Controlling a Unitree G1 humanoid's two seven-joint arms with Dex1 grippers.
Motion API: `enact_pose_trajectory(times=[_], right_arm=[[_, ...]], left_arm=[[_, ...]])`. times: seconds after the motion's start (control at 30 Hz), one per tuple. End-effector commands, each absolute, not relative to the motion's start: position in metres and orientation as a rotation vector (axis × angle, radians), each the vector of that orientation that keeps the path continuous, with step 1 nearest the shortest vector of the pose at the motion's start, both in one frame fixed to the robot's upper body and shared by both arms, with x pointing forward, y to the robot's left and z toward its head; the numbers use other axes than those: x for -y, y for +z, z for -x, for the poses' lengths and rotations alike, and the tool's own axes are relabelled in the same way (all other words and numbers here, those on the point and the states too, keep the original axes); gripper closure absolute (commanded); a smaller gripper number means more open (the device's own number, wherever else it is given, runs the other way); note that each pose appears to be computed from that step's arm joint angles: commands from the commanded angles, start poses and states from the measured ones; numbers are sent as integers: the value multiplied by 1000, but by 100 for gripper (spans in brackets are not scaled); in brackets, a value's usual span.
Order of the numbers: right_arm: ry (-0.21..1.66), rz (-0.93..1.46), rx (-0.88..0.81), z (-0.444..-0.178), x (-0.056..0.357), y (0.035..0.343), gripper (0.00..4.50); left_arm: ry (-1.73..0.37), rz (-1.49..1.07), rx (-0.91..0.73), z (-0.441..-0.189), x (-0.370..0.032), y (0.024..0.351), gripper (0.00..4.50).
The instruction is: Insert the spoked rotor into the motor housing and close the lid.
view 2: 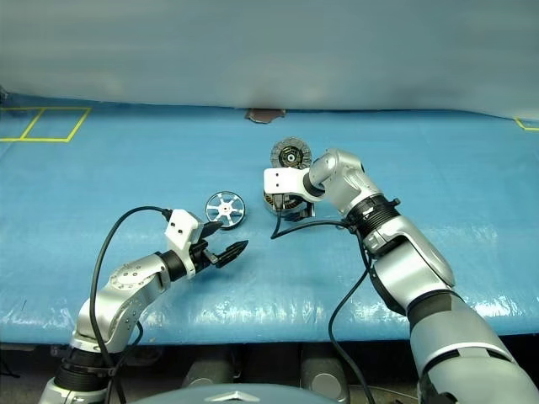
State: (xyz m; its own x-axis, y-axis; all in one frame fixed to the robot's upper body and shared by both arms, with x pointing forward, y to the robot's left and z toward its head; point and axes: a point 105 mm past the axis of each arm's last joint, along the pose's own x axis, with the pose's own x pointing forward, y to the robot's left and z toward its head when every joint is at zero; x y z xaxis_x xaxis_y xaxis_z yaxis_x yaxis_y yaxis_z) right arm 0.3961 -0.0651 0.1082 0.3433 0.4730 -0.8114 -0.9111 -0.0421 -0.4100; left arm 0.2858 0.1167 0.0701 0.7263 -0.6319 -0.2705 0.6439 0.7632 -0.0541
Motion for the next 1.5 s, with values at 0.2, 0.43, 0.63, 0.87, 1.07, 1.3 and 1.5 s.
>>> enact_pose_trajectory(times=[0.2, 0.43, 0.63, 0.87, 1.07, 1.3, 1.5], right_arm=[[1199, 1151, -424, -396, 58, 133, 2], [1216, 1152, -447, -393, 60, 127, 2], [1237, 1139, -472, -387, 60, 117, 2], [1243, 1113, -510, -387, 64, 109, 2], [1233, 1106, -520, -390, 65, 106, 193], [1223, 1093, -540, -394, 67, 104, 252], [1204, 1077, -493, -393, 66, 112, 252]], left_arm=[[-726, -58, -222, -286, -112, 83, 0], [-723, -56, -224, -286, -112, 82, 0], [-717, -58, -225, -286, -114, 81, 0], [-715, -65, -226, -287, -115, 81, 0], [-708, -68, -224, -287, -117, 82, 0], [-698, -69, -223, -286, -118, 82, 0], [-699, -68, -220, -287, -118, 83, 0]])
